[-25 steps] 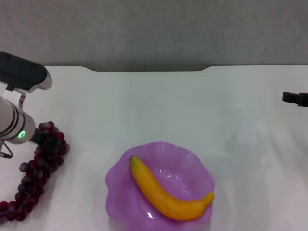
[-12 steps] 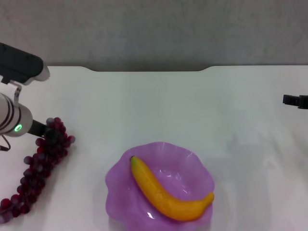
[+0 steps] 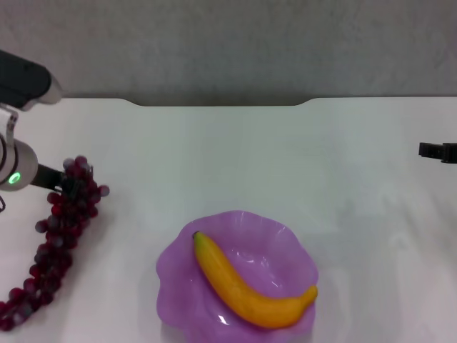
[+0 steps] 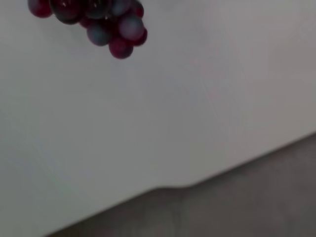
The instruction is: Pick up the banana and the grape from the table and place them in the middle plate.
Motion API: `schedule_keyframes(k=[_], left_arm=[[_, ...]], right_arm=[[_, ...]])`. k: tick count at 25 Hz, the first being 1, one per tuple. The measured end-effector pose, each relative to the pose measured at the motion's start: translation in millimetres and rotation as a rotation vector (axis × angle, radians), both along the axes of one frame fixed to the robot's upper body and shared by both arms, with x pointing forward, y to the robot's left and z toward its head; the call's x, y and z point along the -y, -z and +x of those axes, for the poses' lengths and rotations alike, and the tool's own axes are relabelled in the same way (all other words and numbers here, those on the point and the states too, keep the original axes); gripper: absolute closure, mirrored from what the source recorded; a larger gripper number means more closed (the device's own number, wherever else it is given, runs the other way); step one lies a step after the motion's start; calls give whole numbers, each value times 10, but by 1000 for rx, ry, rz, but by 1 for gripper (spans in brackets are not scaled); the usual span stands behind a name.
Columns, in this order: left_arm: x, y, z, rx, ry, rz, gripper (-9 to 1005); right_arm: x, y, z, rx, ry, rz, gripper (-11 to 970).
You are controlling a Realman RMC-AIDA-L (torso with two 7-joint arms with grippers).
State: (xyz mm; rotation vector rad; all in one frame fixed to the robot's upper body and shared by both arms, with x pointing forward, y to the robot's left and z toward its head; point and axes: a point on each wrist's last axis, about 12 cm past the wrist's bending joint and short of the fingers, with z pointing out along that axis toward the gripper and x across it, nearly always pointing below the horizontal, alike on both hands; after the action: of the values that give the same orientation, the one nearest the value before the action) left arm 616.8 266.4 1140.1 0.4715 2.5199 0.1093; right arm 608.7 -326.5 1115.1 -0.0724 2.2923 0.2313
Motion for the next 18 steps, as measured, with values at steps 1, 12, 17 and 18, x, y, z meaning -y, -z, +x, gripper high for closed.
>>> schedule_keyframes(k=[1,12,17,18], left_arm=[[-1,-43,-15,11,2,-1,753],[-9,-448,-148,137,20,-9,768],[-33,-555,-188,172,16,-12,776],[-34,-572,-192,178,16,-12,777]], right_arm=[[-2,-3,3,0,-1,0,262],[-13,37,8,-16,-2,2,262],[-17,39,10,-17,-3,3,262],[-17,39,10,-17,-3,3,262]])
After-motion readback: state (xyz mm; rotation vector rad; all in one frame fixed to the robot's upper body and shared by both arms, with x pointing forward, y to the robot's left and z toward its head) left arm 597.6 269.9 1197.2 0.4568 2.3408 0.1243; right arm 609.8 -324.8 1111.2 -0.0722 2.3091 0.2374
